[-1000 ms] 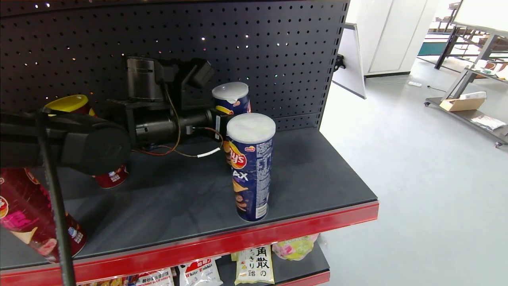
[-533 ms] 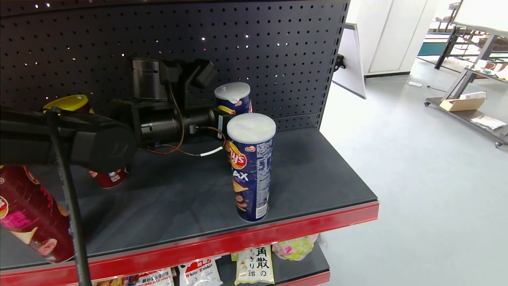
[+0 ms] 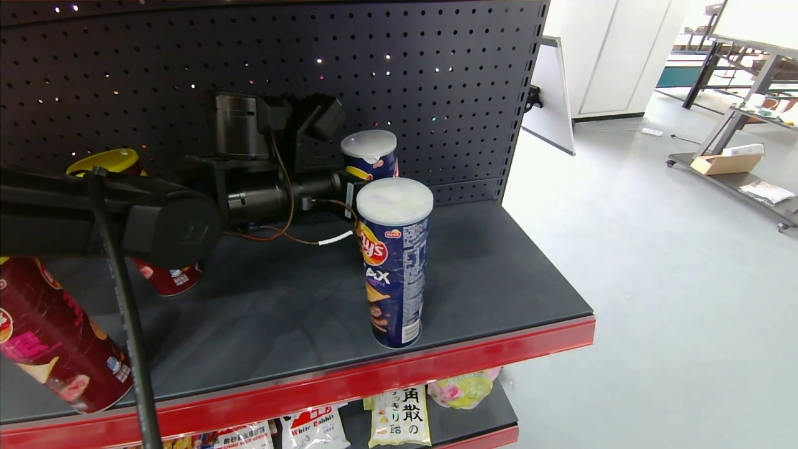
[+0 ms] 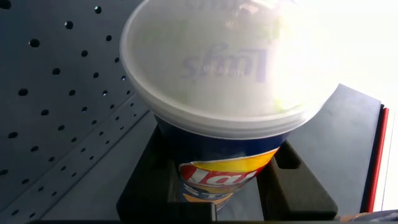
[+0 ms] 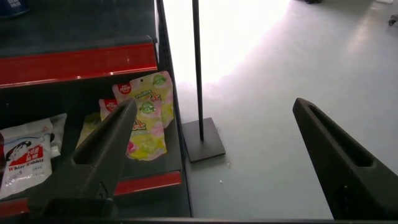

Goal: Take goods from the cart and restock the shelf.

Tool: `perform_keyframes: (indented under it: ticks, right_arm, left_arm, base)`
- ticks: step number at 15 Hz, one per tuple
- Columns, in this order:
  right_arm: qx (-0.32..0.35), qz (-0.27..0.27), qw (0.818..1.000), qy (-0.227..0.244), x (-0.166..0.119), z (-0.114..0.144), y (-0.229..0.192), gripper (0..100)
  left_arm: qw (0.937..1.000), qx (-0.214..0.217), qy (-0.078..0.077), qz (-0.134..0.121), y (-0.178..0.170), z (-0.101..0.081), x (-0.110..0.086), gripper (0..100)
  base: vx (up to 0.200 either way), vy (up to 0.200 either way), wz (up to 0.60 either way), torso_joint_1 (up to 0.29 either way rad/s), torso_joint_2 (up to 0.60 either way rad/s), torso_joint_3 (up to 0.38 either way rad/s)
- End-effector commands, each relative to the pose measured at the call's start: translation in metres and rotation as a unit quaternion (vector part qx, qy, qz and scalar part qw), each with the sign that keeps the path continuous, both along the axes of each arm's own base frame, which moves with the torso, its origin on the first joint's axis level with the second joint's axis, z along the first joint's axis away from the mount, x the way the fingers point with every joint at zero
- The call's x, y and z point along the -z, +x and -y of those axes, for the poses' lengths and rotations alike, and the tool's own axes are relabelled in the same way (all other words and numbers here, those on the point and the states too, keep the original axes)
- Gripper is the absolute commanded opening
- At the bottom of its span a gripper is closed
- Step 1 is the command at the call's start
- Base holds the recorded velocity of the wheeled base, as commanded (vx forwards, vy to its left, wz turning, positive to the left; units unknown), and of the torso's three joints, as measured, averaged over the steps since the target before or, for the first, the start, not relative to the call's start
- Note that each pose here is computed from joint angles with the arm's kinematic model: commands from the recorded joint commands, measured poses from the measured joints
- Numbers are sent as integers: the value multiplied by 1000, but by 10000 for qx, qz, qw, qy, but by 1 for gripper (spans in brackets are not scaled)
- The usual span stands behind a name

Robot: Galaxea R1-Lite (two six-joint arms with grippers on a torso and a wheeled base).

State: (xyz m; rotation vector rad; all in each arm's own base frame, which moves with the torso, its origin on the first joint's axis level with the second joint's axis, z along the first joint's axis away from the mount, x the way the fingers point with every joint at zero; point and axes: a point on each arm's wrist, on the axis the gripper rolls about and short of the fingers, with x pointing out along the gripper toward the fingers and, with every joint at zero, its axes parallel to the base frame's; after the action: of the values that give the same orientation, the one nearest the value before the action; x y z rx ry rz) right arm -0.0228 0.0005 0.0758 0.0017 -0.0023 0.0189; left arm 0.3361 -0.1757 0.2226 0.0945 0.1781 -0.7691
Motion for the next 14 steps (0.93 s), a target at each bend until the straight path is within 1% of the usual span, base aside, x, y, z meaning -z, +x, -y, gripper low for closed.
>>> perform_keyframes:
  ticks: [1,4,5,9,11,13,14]
  right_arm:
    - [-5,4,10000,-1,0,0,0,100]
    - [-5,4,10000,-1,0,0,0,100]
    - [-5,4,10000,-1,0,0,0,100]
    - [-5,4,10000,7,0,0,0,100]
    - [-5,4,10000,-1,0,0,0,100]
    - [-5,4,10000,-1,0,0,0,100]
    - [-5,4,10000,-1,0,0,0,100]
  left_arm:
    - [10000,1,-6,10,0,0,0,0]
    - [10000,9,-11,16,0,0,-1,0]
    - [10000,9,-11,16,0,0,-1,100]
    - [10000,1,11,-24,-2,-1,1,100]
    - [10000,-23,-2,-7,-5,-3,-2,100]
    - [9999,-59,43,-77,-17,-12,0,100]
    - [9998,-105,66,-125,-25,-19,1,100]
  base:
    - [0,0,0,0,0,0]
    - [0,0,0,0,0,0]
    - [0,0,0,0,0,0]
    - [0,0,0,0,0,0]
    - [0,0,0,0,0,0]
    - [0,0,0,0,0,0]
    - [0,0,0,0,0,0]
